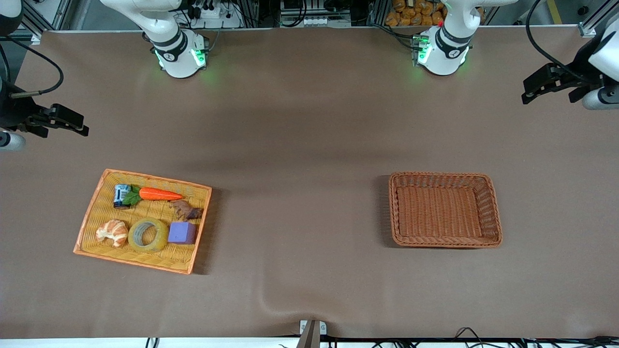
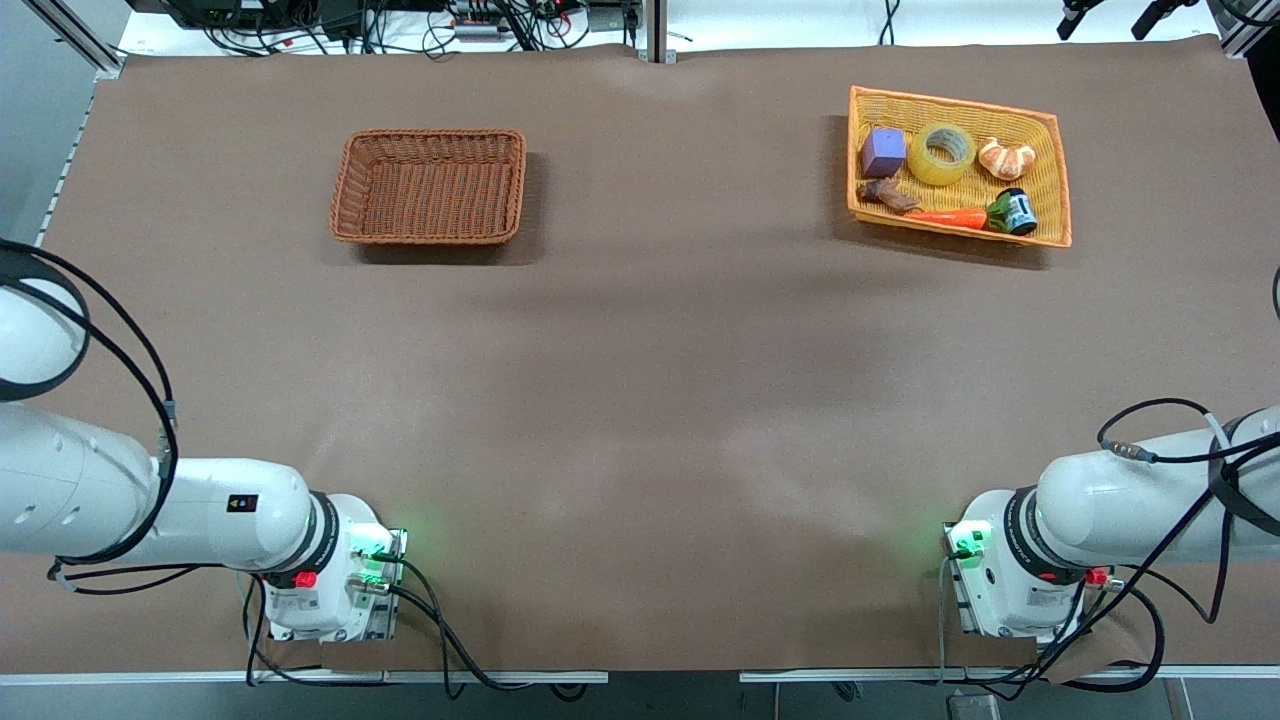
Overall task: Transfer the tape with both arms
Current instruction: 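Reach the right gripper toward the tape roll in the yellow tray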
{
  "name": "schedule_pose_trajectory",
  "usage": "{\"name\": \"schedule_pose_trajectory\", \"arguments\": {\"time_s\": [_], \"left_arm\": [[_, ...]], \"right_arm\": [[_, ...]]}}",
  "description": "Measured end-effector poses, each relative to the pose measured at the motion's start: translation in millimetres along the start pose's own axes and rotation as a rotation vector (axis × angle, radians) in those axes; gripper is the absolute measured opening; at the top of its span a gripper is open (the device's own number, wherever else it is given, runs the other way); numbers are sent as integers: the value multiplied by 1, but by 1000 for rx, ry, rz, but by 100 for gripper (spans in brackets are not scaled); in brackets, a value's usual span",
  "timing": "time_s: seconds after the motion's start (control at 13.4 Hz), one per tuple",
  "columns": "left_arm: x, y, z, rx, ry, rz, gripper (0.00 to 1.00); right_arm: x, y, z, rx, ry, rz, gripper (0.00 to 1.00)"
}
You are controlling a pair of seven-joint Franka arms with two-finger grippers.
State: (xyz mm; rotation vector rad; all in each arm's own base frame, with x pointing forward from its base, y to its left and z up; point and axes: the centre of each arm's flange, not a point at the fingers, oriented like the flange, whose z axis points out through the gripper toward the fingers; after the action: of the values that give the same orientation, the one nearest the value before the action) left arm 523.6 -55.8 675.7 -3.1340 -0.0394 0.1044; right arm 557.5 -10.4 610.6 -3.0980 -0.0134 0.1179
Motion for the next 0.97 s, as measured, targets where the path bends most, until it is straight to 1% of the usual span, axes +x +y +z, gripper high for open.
{"name": "schedule_pose_trajectory", "arguments": {"time_s": [0.45, 0.67, 0.82, 0.97], "left_arm": [[-1, -6, 1, 1, -17, -10, 100], [-4, -5, 3, 4, -38, -8, 100], [-5, -3, 4, 6, -49, -4, 100], [-8, 1, 3, 8, -57, 5, 100]], "right_arm": [[0, 1, 0, 0, 0, 1, 100], [5, 2, 10, 1, -15, 2, 100], [16, 4, 30, 3, -47, 4, 100], [34, 8, 67, 6, -99, 9, 100]]}}
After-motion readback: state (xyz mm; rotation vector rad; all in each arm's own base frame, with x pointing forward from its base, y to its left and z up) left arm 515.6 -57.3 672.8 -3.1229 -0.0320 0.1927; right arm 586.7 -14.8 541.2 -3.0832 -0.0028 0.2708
